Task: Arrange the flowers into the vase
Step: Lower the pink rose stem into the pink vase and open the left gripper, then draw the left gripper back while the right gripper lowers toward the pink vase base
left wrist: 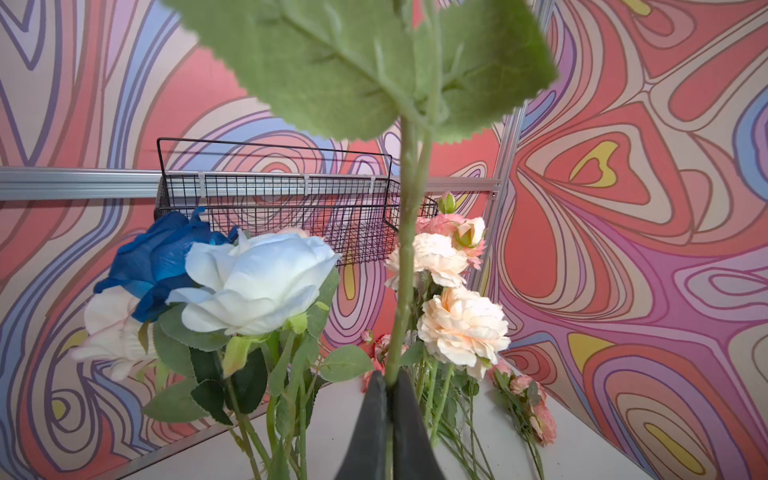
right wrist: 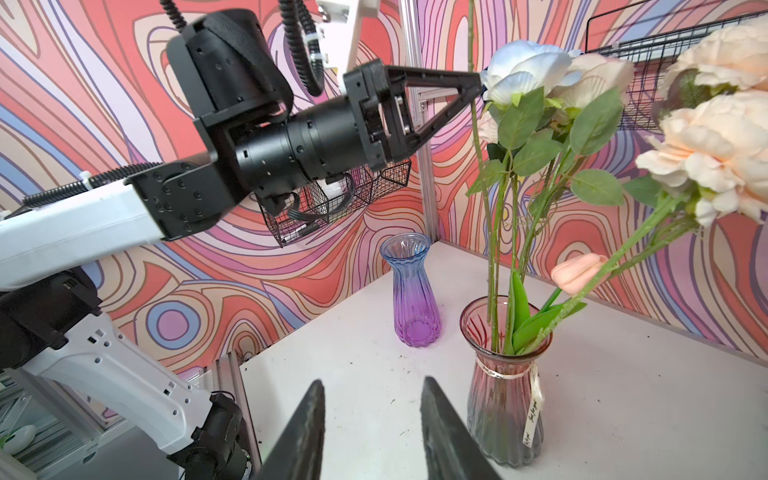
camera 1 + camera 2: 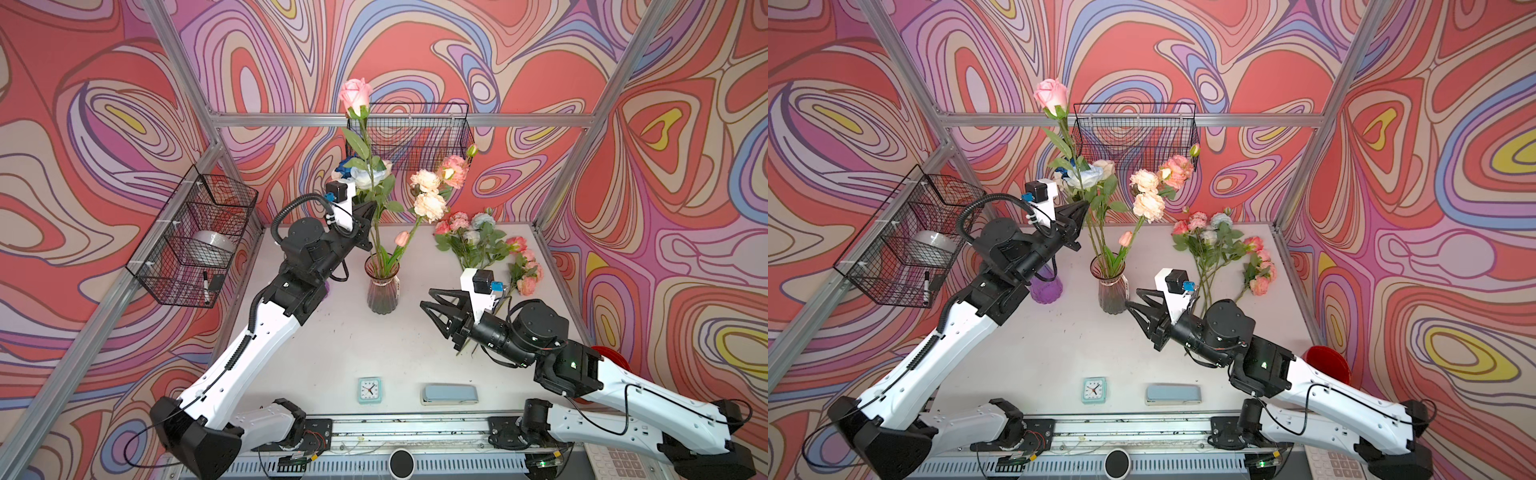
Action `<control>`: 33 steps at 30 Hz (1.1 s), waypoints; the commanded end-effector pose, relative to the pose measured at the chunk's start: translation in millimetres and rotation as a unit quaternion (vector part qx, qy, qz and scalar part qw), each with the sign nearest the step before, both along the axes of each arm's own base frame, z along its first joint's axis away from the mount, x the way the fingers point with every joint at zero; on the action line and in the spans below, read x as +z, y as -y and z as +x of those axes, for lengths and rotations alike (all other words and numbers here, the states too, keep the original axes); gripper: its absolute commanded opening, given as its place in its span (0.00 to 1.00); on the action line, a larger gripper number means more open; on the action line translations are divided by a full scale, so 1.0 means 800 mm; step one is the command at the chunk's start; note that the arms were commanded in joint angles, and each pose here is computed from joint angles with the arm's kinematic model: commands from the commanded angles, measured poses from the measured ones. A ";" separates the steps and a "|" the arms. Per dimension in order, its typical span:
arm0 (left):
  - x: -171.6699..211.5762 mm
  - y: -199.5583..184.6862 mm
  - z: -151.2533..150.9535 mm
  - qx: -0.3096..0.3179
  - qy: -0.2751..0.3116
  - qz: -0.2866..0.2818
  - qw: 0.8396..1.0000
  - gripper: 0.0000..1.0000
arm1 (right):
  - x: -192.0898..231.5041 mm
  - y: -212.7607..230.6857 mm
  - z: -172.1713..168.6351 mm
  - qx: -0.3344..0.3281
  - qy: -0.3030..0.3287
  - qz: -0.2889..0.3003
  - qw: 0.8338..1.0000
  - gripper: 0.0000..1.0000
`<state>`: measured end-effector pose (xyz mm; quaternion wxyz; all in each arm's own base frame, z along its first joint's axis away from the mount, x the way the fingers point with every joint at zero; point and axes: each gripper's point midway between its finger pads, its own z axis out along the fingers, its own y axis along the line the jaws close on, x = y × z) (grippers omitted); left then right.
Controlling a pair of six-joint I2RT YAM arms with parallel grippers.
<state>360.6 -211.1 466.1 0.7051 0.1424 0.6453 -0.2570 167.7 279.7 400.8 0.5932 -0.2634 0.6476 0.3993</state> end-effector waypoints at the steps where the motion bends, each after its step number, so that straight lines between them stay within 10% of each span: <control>1: -0.013 -0.004 0.012 0.021 0.013 0.000 1.000 0.00 | -0.010 0.004 0.000 -0.006 -0.001 -0.009 1.000 0.39; 10: -0.102 -0.014 0.014 0.041 -0.057 -0.004 0.998 0.00 | -0.033 0.001 0.002 -0.009 -0.024 -0.015 1.000 0.40; 14: -0.127 -0.025 0.002 0.050 -0.078 -0.021 0.995 0.33 | -0.054 -0.002 0.007 -0.014 -0.044 -0.019 0.999 0.42; 22: -0.078 -0.040 -0.046 0.022 -0.056 -0.065 0.996 0.68 | -0.112 -0.008 0.019 -0.038 -0.101 -0.045 0.993 0.52; 33: -0.006 -0.072 -0.144 -0.045 -0.037 -0.172 0.983 0.86 | -0.269 -0.026 0.059 -0.122 -0.197 -0.137 0.963 0.69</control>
